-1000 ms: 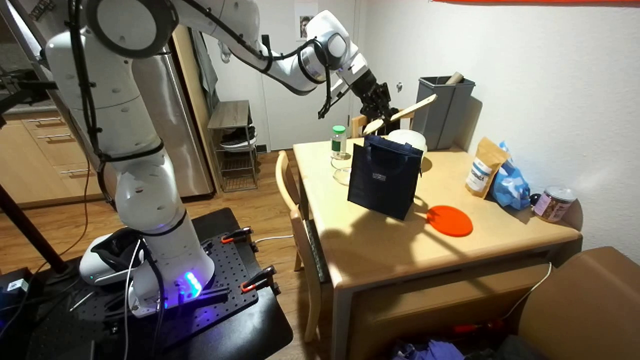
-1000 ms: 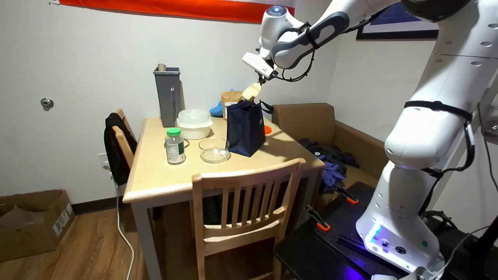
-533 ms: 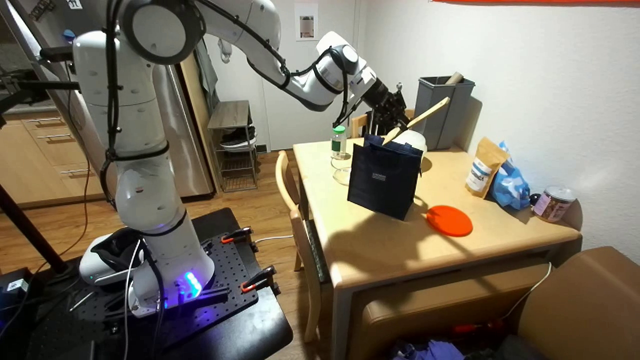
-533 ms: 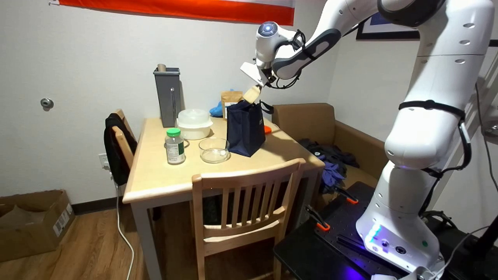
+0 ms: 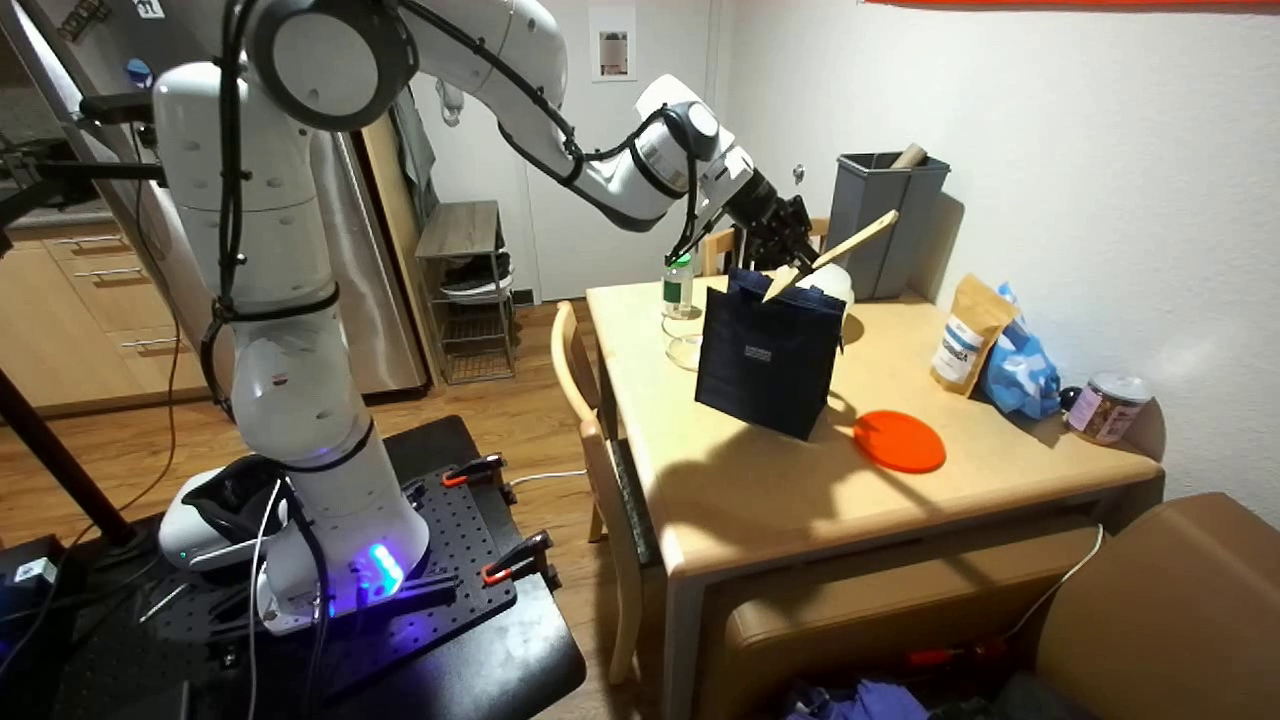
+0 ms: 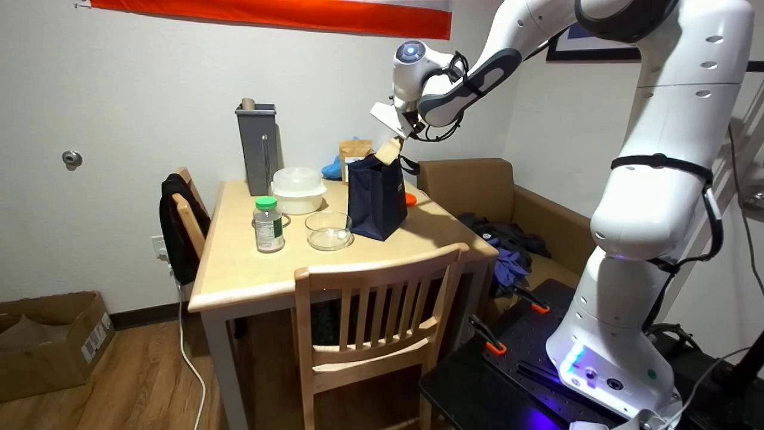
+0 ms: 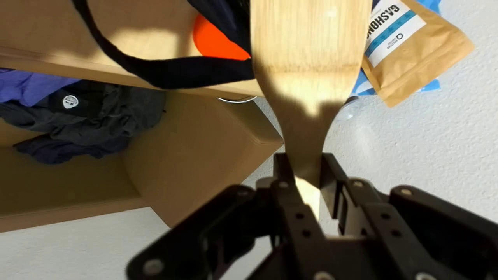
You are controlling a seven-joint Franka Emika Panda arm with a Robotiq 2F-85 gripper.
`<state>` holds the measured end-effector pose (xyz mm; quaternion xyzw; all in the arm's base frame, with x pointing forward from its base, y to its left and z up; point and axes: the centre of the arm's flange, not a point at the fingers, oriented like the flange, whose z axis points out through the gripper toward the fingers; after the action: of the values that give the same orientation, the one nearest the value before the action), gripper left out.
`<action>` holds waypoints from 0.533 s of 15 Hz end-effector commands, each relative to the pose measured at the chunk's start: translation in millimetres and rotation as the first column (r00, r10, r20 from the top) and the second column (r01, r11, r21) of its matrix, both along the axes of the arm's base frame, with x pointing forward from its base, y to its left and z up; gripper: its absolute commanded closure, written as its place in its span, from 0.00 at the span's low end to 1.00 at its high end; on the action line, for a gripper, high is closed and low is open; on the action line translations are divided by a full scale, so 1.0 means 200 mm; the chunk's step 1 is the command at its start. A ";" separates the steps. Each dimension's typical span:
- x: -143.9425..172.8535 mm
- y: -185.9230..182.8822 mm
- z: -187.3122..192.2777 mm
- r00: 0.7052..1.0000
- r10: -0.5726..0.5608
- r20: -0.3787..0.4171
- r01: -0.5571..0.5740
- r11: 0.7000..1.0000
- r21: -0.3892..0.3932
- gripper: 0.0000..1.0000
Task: Put the wooden spatula in the black bag
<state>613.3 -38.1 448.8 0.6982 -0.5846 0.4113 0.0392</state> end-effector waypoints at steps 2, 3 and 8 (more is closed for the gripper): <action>-0.07 0.05 -0.06 1.000 0.017 -0.018 -0.018 0.998 -0.052 0.94; -0.08 0.07 -0.07 0.999 0.029 -0.024 -0.030 0.997 -0.065 0.94; -0.12 0.22 -0.11 0.994 0.099 -0.055 -0.104 0.988 -0.112 0.94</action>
<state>604.9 -11.8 426.6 0.7308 -0.5357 0.4182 0.0644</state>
